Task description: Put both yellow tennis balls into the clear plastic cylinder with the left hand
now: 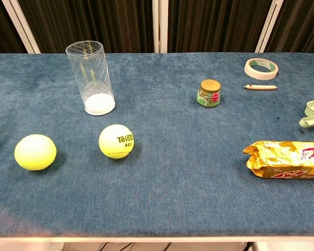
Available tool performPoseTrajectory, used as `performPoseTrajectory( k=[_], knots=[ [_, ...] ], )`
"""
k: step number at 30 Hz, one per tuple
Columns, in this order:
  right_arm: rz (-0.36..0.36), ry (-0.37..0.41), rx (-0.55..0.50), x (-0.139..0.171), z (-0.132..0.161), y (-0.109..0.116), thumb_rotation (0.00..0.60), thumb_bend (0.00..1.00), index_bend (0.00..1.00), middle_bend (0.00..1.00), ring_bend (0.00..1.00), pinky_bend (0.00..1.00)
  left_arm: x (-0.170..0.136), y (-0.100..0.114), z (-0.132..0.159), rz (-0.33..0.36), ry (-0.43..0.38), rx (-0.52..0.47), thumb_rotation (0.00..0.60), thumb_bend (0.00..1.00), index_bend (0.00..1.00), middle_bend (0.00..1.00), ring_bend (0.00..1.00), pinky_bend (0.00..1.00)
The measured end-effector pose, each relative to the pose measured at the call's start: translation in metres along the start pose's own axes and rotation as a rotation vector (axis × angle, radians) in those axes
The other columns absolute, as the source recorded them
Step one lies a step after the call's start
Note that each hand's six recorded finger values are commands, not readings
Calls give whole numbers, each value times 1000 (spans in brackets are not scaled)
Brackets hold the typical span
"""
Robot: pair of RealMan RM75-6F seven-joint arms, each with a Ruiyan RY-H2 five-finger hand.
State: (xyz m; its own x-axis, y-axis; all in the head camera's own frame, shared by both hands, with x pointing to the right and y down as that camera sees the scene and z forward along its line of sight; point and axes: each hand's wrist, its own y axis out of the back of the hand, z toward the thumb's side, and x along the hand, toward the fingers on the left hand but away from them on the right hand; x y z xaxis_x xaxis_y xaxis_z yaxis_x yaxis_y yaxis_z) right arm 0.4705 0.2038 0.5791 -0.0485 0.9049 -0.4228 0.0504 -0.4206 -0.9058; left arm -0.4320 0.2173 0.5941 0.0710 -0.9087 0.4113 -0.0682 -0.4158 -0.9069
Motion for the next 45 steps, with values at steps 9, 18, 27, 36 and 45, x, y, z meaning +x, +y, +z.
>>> performPoseTrajectory(
  k=[9,18,27,36,45],
  knots=[
    [-5,1,-3,0,0,1,600,248,0,0,0,0,-1,1,2,5,-9,2,600,64,58,25,0,88],
    [-10,-4,-10,-3,-1,2,600,249,0,0,0,0,4,1,15,3,-84,-43,600,64,57,25,0,87],
    [-4,-9,-3,0,-1,1,600,249,0,0,0,0,9,-13,50,-85,-240,-99,600,64,57,26,0,86],
    [-6,0,-8,0,1,1,600,248,0,0,0,0,15,-53,85,-227,-314,-128,600,62,57,26,0,86],
    [-1,-10,-16,-2,-4,1,600,249,0,0,0,0,27,-99,111,-321,-353,-120,600,62,57,26,0,86]
  ],
)
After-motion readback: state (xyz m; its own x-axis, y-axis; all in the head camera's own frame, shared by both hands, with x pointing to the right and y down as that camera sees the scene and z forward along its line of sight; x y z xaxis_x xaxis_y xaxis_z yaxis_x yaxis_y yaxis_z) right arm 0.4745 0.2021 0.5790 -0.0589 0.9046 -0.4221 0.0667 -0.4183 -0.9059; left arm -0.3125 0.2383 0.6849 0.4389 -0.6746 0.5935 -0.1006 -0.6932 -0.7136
